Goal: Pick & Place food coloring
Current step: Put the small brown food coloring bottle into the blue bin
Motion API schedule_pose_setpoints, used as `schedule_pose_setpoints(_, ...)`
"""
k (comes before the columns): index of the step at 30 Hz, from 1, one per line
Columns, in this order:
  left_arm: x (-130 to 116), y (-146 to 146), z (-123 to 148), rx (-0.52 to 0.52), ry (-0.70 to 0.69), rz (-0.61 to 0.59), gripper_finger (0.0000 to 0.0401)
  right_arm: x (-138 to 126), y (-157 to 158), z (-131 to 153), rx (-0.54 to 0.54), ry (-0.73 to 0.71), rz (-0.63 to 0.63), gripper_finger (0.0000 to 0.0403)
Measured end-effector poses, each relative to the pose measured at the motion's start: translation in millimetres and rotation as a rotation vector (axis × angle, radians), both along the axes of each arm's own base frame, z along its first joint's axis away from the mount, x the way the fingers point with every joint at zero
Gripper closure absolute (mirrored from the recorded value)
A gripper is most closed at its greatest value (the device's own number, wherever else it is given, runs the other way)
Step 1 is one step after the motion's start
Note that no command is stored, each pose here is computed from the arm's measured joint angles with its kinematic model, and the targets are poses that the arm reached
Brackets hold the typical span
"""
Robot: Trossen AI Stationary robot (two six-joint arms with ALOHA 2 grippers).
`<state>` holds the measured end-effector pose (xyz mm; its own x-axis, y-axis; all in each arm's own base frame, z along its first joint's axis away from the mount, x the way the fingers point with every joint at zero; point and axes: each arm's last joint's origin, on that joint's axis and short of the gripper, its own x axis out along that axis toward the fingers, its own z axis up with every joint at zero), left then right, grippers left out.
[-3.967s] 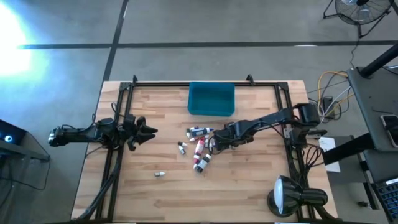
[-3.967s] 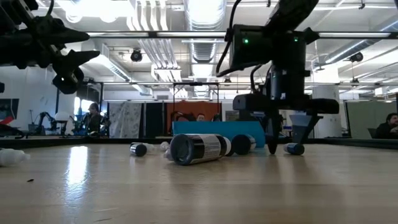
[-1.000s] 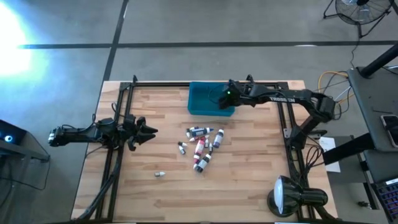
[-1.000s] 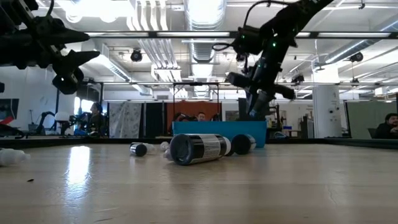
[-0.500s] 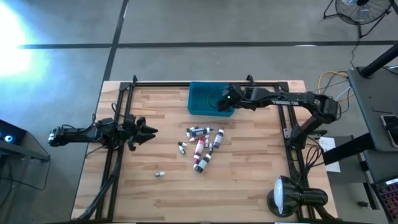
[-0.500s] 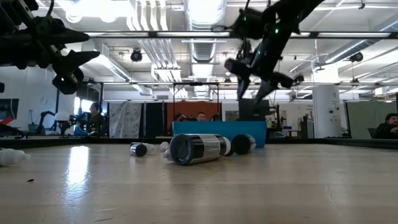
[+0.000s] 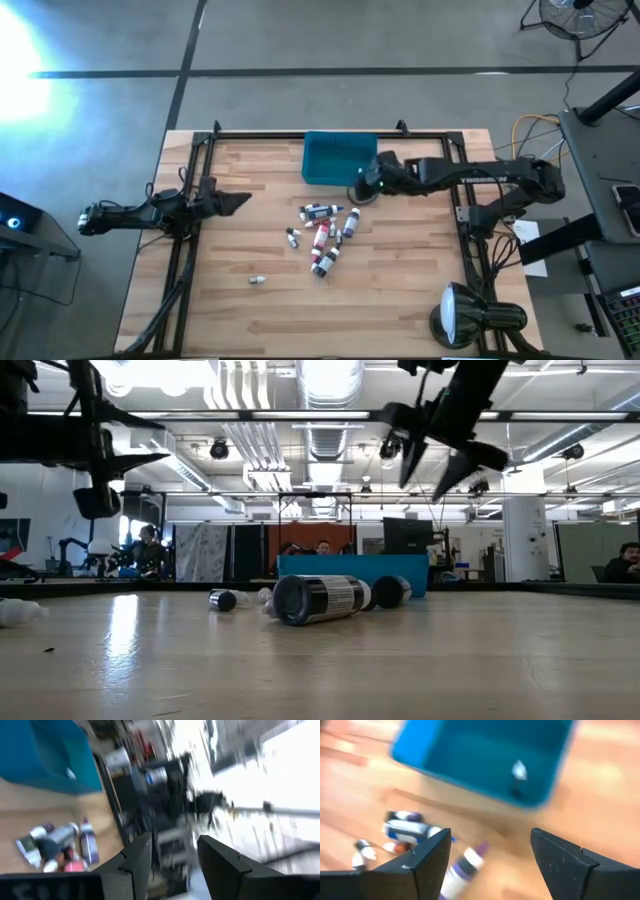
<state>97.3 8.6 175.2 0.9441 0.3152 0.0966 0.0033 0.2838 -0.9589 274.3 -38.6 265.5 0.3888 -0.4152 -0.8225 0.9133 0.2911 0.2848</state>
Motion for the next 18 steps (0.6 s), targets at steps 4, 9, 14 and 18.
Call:
schedule_pose_setpoints(4, -1.5, 4.1, -0.1, -0.078, -0.026, 0.146, 0.0263, -7.3, 17.4, -13.3, 0.154, 0.046, -0.099, 0.0142)
schedule_pose_setpoints(9, -0.8, 3.1, -1.0, -0.082, -0.018, 0.108, 0.0263, -6.0, 29.6, -30.2, 0.221, 0.058, -0.182, 0.0150)
schedule_pose_setpoints(14, 2.9, -3.8, -9.0, -0.047, 0.125, -0.137, 0.0263, 2.6, 32.1, -45.2, 0.248, 0.076, -0.237, 0.0157)
schedule_pose_setpoints(18, -1.6, -10.7, -13.5, 0.023, 0.450, -0.372, 0.0263, 14.0, 33.0, -53.4, 0.267, 0.072, -0.163, 0.0159)
